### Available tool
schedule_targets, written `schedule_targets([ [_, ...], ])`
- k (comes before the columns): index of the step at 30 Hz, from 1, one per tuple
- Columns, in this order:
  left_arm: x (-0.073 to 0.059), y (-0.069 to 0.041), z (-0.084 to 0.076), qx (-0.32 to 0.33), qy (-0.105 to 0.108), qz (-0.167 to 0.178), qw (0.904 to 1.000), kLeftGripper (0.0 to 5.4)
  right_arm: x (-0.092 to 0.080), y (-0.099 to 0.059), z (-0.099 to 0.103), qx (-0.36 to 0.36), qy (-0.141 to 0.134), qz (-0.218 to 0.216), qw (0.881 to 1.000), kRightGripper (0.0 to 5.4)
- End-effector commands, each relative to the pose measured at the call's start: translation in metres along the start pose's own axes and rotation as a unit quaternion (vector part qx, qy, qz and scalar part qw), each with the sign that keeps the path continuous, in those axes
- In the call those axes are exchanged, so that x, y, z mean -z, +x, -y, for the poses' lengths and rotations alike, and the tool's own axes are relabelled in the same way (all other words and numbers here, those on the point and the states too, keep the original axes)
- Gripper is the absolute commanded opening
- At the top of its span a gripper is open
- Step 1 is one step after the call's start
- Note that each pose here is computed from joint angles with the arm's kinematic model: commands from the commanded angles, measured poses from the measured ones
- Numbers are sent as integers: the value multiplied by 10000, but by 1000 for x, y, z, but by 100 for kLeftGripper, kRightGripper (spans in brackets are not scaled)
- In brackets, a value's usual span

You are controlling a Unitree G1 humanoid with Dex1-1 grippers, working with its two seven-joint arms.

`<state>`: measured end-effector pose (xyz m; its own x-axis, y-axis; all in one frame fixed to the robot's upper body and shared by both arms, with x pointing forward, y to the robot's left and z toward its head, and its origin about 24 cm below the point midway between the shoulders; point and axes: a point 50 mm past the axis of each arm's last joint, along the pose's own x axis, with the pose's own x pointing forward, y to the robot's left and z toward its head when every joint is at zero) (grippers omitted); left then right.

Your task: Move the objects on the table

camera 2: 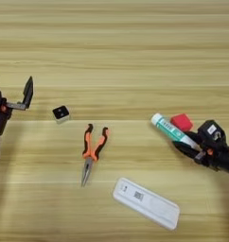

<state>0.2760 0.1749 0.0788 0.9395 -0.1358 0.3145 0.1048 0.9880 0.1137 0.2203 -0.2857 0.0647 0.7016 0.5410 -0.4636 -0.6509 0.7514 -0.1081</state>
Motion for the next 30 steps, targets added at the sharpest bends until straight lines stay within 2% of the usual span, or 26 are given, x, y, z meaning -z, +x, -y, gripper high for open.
schedule_targets([
  [1,0,1,0,19,35,8,10000,540,8,2,1,-4,29,-104,9999,169],
  [9,0,1,-1,15,42,10,10000,540,20,3,2,8,131,-242,9996,169],
  [24,0,1,-2,4,47,11,10000,540,22,5,9,174,269,-194,9993,169],
  [26,0,2,-3,2,48,14,10000,540,21,5,10,195,273,-182,9993,207],
  [30,1,2,-3,4,47,9,10000,540,21,5,10,216,282,-176,9992,245],
])
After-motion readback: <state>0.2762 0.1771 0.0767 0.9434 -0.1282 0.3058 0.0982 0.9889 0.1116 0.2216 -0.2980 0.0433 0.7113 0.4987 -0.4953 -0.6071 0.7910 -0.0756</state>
